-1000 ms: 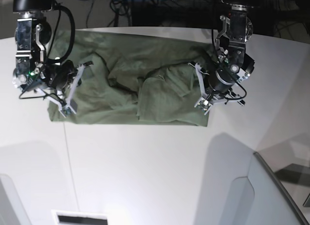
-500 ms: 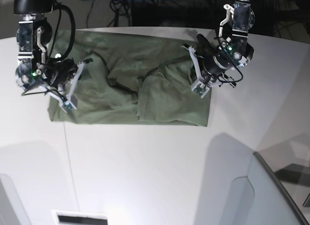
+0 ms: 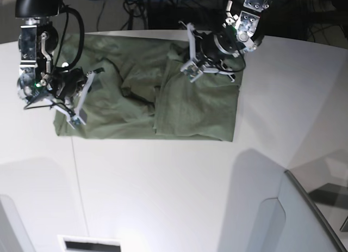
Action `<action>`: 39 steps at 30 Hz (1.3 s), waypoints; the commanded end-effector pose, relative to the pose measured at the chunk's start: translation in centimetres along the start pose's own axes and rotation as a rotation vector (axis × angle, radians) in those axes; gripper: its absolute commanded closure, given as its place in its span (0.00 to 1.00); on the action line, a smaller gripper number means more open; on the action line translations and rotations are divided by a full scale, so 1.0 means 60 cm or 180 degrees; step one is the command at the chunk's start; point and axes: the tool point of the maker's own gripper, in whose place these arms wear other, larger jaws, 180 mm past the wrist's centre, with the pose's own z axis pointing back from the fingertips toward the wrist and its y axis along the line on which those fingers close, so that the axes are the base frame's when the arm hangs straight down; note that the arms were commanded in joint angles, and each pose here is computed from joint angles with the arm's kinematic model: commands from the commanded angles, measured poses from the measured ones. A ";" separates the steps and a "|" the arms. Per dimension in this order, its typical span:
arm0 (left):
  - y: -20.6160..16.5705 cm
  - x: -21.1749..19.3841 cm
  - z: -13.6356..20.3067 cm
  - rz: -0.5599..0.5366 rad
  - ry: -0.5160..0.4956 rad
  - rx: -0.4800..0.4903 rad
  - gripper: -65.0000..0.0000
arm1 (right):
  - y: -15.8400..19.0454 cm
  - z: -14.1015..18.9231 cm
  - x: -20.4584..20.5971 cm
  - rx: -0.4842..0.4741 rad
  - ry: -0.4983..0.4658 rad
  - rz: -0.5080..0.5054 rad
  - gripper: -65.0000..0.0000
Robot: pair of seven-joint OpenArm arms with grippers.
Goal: Layout the t-shirt on the table in an organized manner, then fold the t-shirt properly
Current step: 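Release the folded end and lift the left gripper away, then grasp the shirt end with the right gripper and lift it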
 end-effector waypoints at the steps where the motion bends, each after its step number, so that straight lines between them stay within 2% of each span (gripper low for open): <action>1: -0.009 0.023 0.005 -0.0037 -0.0143 -0.0031 1.00 | -0.008 0.010 0.025 -0.0037 -0.0139 0.0029 1.00; 5: -0.003 0.043 0.019 -0.0082 -0.0256 0.0031 1.00 | -0.008 0.010 0.025 -0.0037 -0.0139 0.0029 1.00; 14: 0.125 0.019 0.062 0.0279 -0.0241 0.0798 1.00 | -0.003 0.012 0.029 -0.0023 -0.0150 0.0071 1.00; 17: 0.178 -0.016 0.089 0.0457 -0.0142 0.1095 1.00 | 0.016 0.011 0.064 0.0024 -0.0219 0.0250 0.99; 18: 0.192 -0.031 0.097 0.0519 -0.0097 0.1179 1.00 | 0.023 0.012 0.078 0.0038 -0.0255 0.0321 0.97; 20: 0.223 -0.070 0.125 0.0675 0.0020 0.1395 1.00 | 0.049 0.016 0.122 0.0108 -0.0396 0.0434 0.86; 24: 0.262 -0.137 0.185 0.0925 0.0094 0.1768 1.00 | 0.090 0.022 0.199 0.0278 -0.0653 0.0426 0.52; 26: 0.268 -0.169 0.210 0.1001 0.0125 0.1905 1.00 | 0.112 0.010 0.227 0.0415 -0.0669 0.0383 0.39; 27: 0.270 -0.181 0.220 0.1029 0.0137 0.1955 1.00 | 0.122 0.002 0.242 0.0485 -0.0639 0.0379 0.38; 30: 0.273 -0.226 0.234 0.1172 0.0231 0.2045 1.00 | 0.157 -0.034 0.259 0.0736 -0.0464 0.0328 0.42; 33: 0.270 -0.262 0.242 0.1321 0.0299 0.2097 1.00 | 0.174 -0.060 0.274 0.0890 -0.0495 0.0236 0.42; 36: 0.263 -0.281 0.246 0.1480 0.0249 0.2096 1.00 | 0.193 -0.077 0.281 0.1130 -0.0524 0.0062 0.42; 39: 0.263 -0.284 0.254 0.1721 0.0062 0.2096 1.00 | 0.201 -0.087 0.284 0.1294 -0.0540 -0.0100 0.42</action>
